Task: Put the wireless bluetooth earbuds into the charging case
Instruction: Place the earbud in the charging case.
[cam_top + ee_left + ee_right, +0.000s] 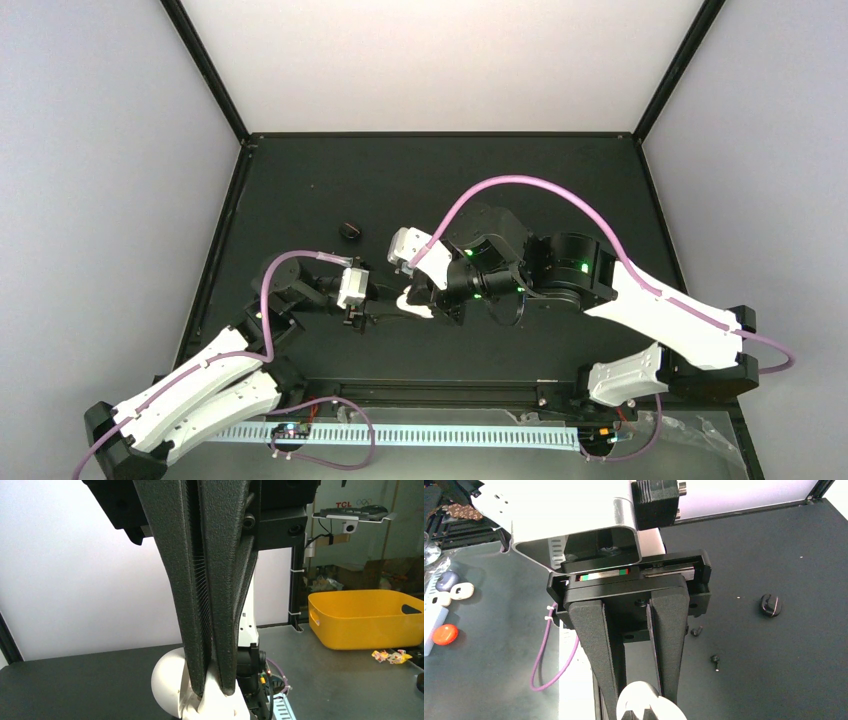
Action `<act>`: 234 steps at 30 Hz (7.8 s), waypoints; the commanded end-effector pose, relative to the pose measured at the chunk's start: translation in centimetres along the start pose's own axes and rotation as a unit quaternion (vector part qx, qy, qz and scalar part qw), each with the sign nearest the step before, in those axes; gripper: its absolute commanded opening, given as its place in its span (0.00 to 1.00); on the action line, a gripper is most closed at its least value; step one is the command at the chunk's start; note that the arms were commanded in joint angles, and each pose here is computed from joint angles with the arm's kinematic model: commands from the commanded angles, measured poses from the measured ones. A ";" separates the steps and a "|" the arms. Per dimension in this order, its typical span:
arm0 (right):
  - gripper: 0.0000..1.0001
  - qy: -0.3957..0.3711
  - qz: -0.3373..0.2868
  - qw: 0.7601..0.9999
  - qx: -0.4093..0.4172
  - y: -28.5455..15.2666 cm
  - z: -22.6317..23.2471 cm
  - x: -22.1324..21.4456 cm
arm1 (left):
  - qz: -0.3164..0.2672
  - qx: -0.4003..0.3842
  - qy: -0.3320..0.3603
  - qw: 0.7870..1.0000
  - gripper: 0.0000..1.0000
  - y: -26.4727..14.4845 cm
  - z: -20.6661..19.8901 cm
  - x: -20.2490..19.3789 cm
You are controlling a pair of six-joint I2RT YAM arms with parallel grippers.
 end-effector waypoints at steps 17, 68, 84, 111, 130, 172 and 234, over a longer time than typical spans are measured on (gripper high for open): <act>0.01 -0.004 0.033 0.999 -0.008 1.1 0.2 -1.4 | -0.066 -0.014 0.030 0.997 0.02 -0.4 -1.3 3.8; 0.21 0.016 -0.029 0.998 -0.051 -2.7 -0.7 1.9 | -0.044 -0.010 0.019 0.999 0.02 0.0 -0.8 2.1; 0.18 0.018 -0.014 0.998 -0.051 -1.8 -0.9 1.5 | -0.043 -0.010 0.019 0.999 0.02 0.0 -0.8 2.1; 0.01 0.030 -0.020 0.998 -0.053 -1.5 -0.9 0.9 | -0.058 0.011 0.017 0.998 0.01 -0.2 -0.6 2.7; 0.01 0.034 -0.041 0.997 -0.054 -1.4 -0.9 0.8 | -0.110 0.025 -0.002 0.994 0.01 -0.5 -0.3 4.5; 0.43 0.011 -0.130 0.990 -0.060 -6.9 -0.1 4.8 | -0.086 0.039 -0.013 0.995 0.02 0.0 0.7 2.9; 0.82 0.057 -0.077 0.987 -0.127 -4.3 -2.9 1.5 | -0.096 0.038 0.010 0.995 0.02 -0.8 -0.4 3.9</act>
Point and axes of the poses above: each gripper's point midway between its finger pads, its own y axis out along the fingers, its own z axis along the line the jaws close on, x = y × z, the point moved 4 cm from there along -y, back along the fingers, and after that the axes turned 7 degrees about -y, right-handed, at the moved point
